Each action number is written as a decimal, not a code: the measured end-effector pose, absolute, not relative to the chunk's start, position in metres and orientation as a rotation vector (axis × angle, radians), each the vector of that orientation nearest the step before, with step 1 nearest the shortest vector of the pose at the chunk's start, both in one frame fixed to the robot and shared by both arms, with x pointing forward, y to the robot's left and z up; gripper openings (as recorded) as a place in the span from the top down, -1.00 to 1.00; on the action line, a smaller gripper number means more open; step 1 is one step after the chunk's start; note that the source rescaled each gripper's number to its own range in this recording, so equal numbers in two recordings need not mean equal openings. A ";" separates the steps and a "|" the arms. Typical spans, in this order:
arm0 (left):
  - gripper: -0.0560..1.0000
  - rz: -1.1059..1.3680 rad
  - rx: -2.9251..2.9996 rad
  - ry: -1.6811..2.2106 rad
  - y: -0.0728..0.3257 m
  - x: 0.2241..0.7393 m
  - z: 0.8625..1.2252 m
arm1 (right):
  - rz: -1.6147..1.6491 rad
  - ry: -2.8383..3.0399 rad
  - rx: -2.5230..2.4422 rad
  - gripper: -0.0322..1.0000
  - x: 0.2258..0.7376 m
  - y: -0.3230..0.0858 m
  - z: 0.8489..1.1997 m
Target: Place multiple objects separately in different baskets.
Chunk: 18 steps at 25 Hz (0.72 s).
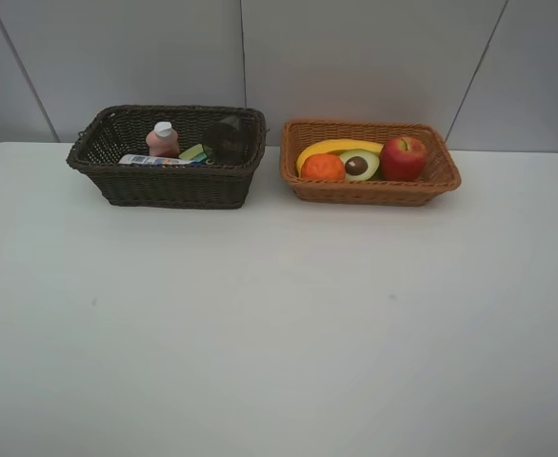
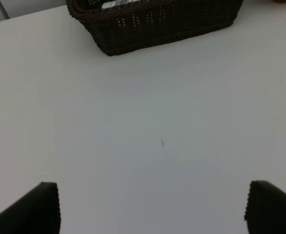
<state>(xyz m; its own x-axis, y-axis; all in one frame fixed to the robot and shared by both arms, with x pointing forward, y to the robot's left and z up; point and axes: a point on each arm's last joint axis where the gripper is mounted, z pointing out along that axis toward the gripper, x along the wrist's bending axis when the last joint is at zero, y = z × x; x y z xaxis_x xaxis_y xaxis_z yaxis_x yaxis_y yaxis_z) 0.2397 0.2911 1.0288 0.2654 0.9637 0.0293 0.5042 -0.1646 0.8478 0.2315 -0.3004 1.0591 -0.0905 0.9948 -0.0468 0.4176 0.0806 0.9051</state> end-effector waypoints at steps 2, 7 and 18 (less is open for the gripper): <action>-1.00 0.777 1.789 1.340 0.291 0.240 1.029 | 0.980 1.614 1.431 -0.95 0.232 -0.300 1.059; -1.00 0.778 1.790 1.339 0.291 0.240 1.029 | 0.980 1.614 1.431 -0.95 0.232 -0.300 1.059; -1.00 0.778 1.790 1.339 0.291 0.240 1.029 | 0.980 1.614 1.431 -0.95 0.232 -0.300 1.059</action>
